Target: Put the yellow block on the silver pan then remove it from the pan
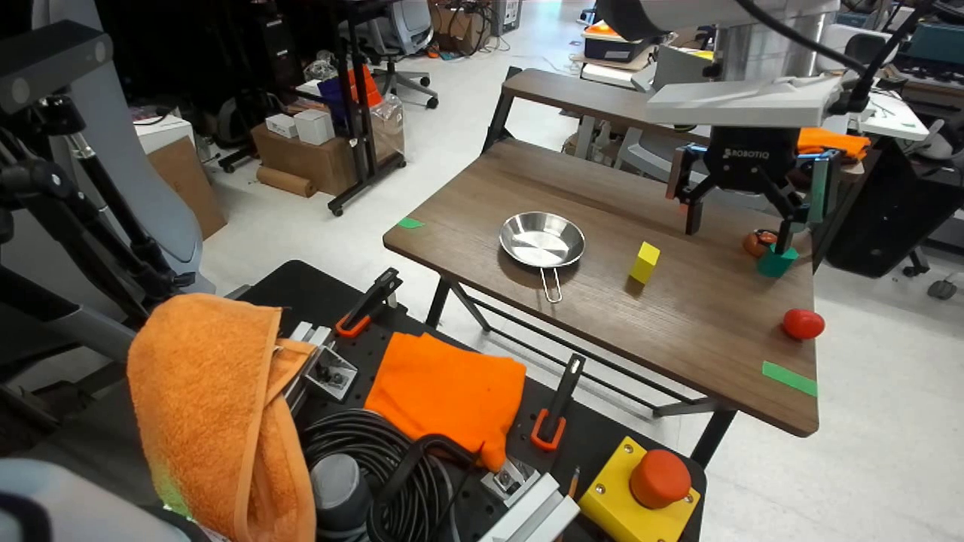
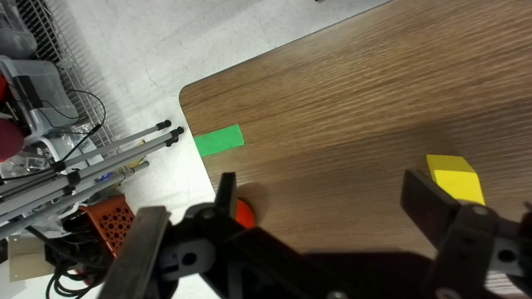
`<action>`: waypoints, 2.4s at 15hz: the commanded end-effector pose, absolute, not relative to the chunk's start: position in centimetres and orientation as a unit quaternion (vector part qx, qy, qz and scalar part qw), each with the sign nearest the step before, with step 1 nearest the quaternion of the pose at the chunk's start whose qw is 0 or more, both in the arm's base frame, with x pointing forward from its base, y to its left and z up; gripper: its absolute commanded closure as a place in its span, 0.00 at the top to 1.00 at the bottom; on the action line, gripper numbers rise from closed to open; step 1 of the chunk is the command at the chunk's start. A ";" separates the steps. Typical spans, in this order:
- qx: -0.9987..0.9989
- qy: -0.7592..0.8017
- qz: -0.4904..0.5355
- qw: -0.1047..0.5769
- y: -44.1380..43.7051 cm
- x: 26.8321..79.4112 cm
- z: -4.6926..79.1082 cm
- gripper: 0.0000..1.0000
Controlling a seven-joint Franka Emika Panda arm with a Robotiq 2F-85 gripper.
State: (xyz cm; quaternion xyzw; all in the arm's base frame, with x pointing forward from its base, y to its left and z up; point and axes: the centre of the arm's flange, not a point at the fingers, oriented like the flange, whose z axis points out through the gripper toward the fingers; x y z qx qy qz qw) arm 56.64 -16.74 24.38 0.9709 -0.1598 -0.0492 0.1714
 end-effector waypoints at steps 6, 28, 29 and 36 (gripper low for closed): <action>0.968 -0.228 -0.020 0.100 -15.4 59.0 25.2 1.00; 0.995 -0.088 -0.001 0.053 -12.1 59.5 18.4 1.00; 0.996 -0.083 -0.003 0.043 -12.1 59.3 18.2 1.00; 0.996 -0.075 -0.044 0.028 -13.7 57.9 15.7 1.00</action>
